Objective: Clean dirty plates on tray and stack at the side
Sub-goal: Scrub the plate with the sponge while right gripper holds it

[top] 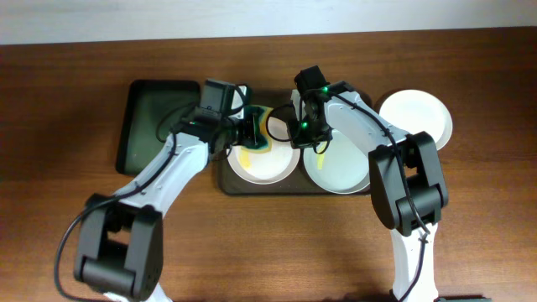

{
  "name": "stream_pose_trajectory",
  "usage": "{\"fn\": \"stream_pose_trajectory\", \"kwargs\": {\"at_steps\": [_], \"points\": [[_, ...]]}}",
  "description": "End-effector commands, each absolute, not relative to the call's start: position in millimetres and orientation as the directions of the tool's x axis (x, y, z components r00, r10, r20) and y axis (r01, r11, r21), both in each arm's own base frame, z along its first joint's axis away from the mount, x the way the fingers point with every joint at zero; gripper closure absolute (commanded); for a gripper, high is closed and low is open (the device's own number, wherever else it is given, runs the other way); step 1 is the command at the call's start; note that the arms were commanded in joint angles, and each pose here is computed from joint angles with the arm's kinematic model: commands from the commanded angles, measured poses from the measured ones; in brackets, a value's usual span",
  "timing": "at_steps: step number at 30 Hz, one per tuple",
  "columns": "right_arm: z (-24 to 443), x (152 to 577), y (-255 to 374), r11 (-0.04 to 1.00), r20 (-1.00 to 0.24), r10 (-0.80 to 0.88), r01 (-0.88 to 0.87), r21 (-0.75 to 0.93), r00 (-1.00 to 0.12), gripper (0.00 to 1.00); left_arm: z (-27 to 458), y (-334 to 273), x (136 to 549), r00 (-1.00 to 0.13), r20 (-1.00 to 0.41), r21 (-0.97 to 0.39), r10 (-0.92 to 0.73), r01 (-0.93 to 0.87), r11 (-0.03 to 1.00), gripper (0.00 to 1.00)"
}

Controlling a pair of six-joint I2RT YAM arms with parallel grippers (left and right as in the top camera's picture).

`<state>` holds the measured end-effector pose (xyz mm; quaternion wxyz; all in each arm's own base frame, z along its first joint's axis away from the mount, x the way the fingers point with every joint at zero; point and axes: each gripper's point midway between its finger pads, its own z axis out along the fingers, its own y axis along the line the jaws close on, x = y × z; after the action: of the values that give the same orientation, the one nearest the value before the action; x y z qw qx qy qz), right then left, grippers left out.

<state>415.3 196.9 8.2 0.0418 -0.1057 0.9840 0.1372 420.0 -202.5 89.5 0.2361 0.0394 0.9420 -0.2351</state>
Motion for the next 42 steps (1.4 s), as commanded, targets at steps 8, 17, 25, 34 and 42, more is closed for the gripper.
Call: {"fn": "stream_pose_trajectory", "kwargs": {"at_steps": [8,17,25,34,42], "points": [[-1.5,404.2,196.7,0.940,-0.086,-0.231,-0.245,0.238,-0.969,0.97,41.9,-193.4,415.8,-0.932,-0.343,-0.399,-0.119,0.030,0.916,1.00],[-1.5,404.5,196.8,0.940,-0.087,-0.232,-0.246,0.238,-0.969,0.96,-4.6,-212.7,394.9,-0.964,-0.261,-0.351,-0.048,0.048,0.935,1.00],[-1.8,404.7,195.5,0.942,-0.087,-0.231,-0.245,0.230,-0.969,0.96,-7.1,-100.7,407.9,-0.912,-0.409,0.243,-0.039,-0.150,0.958,1.00],[-2.6,406.0,192.0,0.947,-0.089,-0.231,-0.245,0.209,-0.969,0.96,51.7,-86.3,428.0,-0.831,-0.555,0.281,-0.043,-0.236,0.930,1.00],[-2.6,406.0,192.1,0.947,-0.089,-0.230,-0.244,0.210,-0.969,0.96,76.5,-155.6,423.1,-0.859,-0.503,-0.097,-0.099,-0.058,0.994,1.00]]}}
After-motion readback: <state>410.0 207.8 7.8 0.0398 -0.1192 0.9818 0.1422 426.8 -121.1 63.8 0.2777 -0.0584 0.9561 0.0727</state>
